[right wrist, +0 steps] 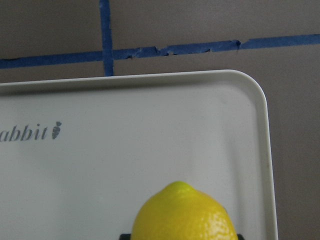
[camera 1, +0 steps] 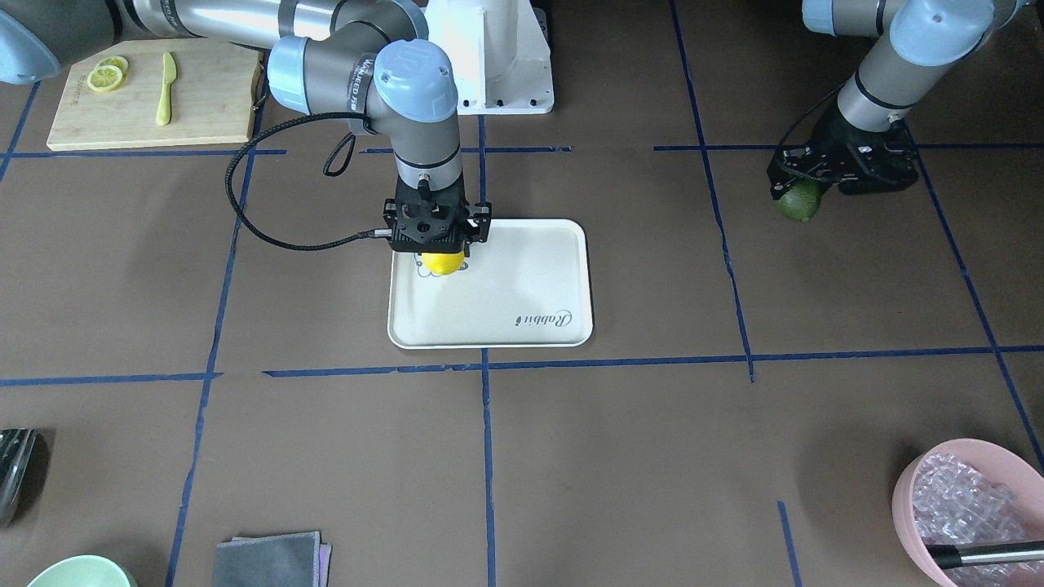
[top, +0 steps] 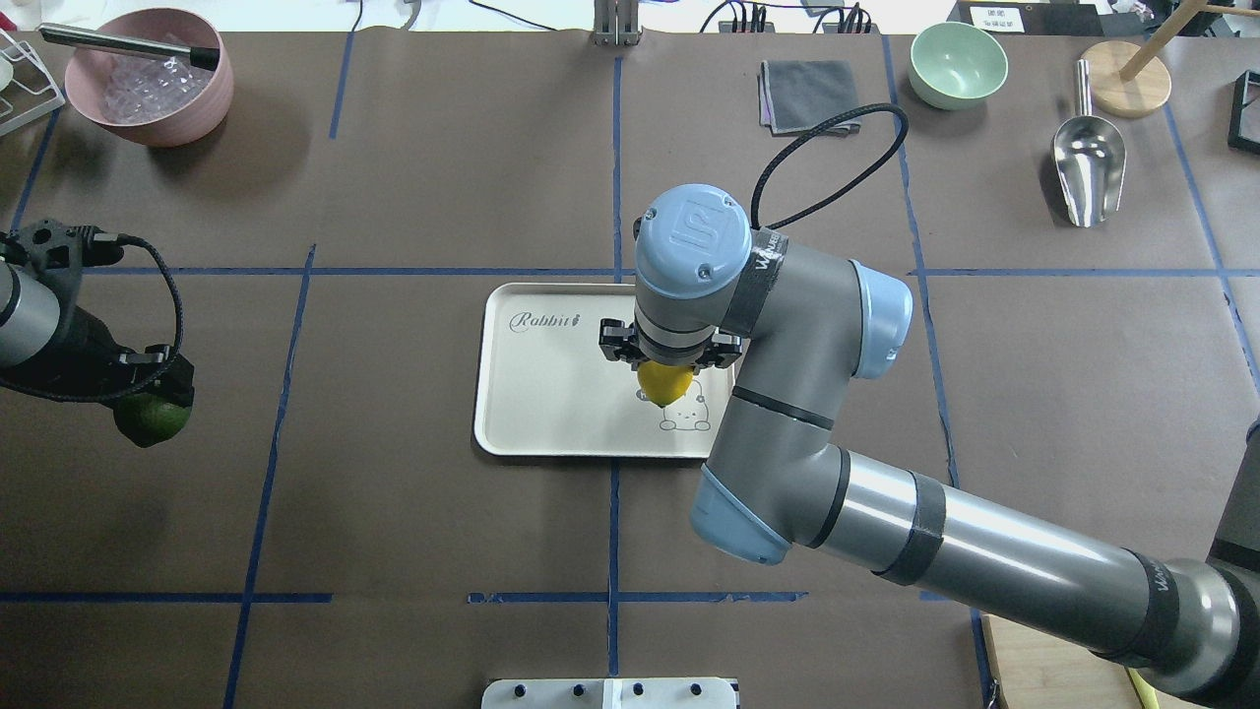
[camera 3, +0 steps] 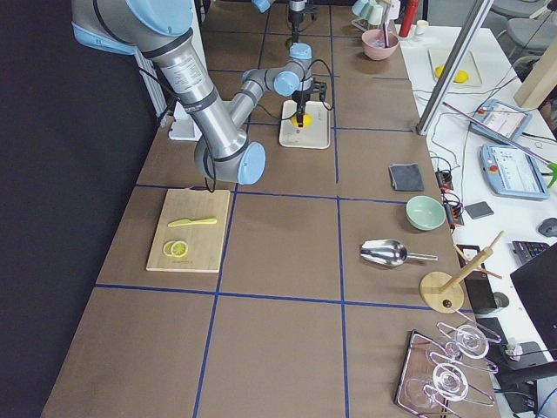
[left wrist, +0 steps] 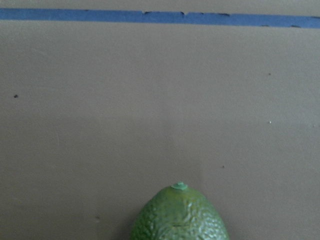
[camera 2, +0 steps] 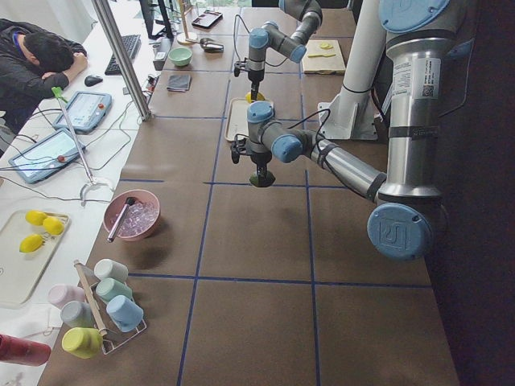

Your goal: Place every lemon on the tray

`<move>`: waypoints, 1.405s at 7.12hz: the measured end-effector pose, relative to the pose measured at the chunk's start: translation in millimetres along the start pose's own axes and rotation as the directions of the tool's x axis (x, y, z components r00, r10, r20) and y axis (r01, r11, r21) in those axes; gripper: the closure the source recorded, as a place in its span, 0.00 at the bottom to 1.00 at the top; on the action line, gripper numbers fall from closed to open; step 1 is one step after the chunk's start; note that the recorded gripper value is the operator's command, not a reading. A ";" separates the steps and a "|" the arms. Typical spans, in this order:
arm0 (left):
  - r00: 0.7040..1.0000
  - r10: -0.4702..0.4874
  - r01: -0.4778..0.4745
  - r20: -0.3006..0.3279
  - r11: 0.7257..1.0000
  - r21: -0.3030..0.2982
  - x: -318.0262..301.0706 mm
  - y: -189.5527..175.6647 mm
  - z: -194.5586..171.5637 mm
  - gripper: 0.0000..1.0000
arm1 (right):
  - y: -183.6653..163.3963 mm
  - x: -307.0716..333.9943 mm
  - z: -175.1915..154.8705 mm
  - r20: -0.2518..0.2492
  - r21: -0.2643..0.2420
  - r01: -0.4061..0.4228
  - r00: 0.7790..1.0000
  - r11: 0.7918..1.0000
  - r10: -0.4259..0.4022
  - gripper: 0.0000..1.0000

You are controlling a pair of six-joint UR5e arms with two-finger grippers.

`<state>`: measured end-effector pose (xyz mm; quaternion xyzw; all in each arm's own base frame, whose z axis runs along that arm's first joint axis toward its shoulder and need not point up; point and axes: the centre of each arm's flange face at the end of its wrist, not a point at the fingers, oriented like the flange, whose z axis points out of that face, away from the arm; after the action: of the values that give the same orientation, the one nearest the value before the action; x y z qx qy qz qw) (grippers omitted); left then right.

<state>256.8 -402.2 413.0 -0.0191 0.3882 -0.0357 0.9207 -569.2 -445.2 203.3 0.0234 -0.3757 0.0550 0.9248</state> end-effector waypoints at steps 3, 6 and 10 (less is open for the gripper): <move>0.998 -0.052 0.052 -0.019 0.999 0.007 48.0 -7.6 -27.4 1.00 | -6.6 -3.6 21.2 0.011 0.016 0.000 1.000 1.000 0.000 0.01; 0.996 -0.083 0.083 -0.041 0.996 -0.013 117.3 -1.3 -32.3 1.00 | -8.5 -8.1 7.8 0.042 0.030 0.001 0.999 1.000 -0.002 0.00; 0.989 -0.133 0.133 -0.058 0.991 -0.013 232.1 -10.4 -4.0 1.00 | -43.0 69.7 -83.6 0.028 0.073 0.003 1.000 0.997 -0.005 0.00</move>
<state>415.0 -431.3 245.2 -0.0480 0.4132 -0.0957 0.9043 -456.5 -475.0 192.0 0.0588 -0.3862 0.0665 0.9181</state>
